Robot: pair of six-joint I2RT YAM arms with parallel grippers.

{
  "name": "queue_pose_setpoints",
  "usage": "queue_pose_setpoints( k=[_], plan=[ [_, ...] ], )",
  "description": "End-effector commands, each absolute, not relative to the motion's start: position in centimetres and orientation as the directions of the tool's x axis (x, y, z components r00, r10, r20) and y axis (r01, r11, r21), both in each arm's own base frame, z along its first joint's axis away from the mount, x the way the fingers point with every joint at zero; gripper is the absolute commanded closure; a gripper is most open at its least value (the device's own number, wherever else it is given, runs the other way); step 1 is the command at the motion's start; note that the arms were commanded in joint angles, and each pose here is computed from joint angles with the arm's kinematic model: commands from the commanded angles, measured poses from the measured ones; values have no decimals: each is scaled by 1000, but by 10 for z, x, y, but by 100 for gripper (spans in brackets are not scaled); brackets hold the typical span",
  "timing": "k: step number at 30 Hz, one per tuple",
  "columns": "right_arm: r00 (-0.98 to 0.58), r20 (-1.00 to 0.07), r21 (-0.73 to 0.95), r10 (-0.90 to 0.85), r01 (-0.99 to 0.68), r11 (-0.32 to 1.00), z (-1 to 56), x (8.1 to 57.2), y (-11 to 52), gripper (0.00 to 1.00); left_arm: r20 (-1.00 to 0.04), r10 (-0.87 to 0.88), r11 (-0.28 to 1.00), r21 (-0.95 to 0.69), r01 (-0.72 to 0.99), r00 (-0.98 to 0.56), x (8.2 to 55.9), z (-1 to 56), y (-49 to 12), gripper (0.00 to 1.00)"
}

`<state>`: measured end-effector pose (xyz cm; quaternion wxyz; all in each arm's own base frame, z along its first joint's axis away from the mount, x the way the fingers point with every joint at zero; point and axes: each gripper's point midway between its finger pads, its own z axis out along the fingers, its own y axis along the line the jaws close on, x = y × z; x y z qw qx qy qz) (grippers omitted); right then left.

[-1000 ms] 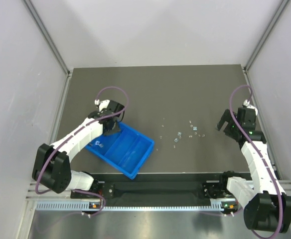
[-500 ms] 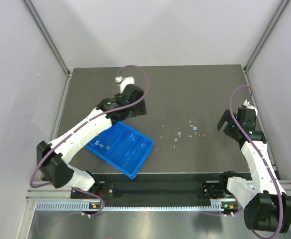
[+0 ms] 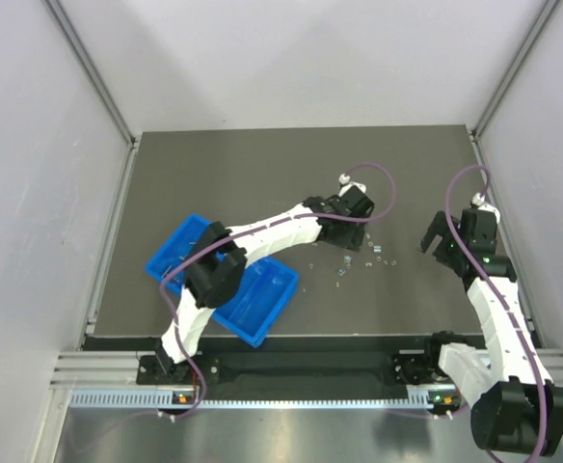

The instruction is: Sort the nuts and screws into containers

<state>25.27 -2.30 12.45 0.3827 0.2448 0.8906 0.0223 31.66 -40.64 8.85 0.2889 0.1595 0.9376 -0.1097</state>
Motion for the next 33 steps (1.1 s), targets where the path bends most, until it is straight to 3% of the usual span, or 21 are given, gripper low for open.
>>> queue_pose_setpoints(
  k=[1, 27, 33],
  plan=[
    [-543, -708, 235, 451, 421, 876, 137, 258, -29, 0, -615, 267, 896, -126, 426, -742, 325, 101, -434, 26],
    [-547, -703, 229, 455, 431, 873, 134, 258, -30, 0, -478, 349, 916, -9, 402, -806, 296, 20, -427, 42],
    [-544, -706, 228, 454, 433, 872, 135, 257, -31, 0, -456, 348, 922, 9, 387, -819, 293, 13, -420, 55]
  ],
)
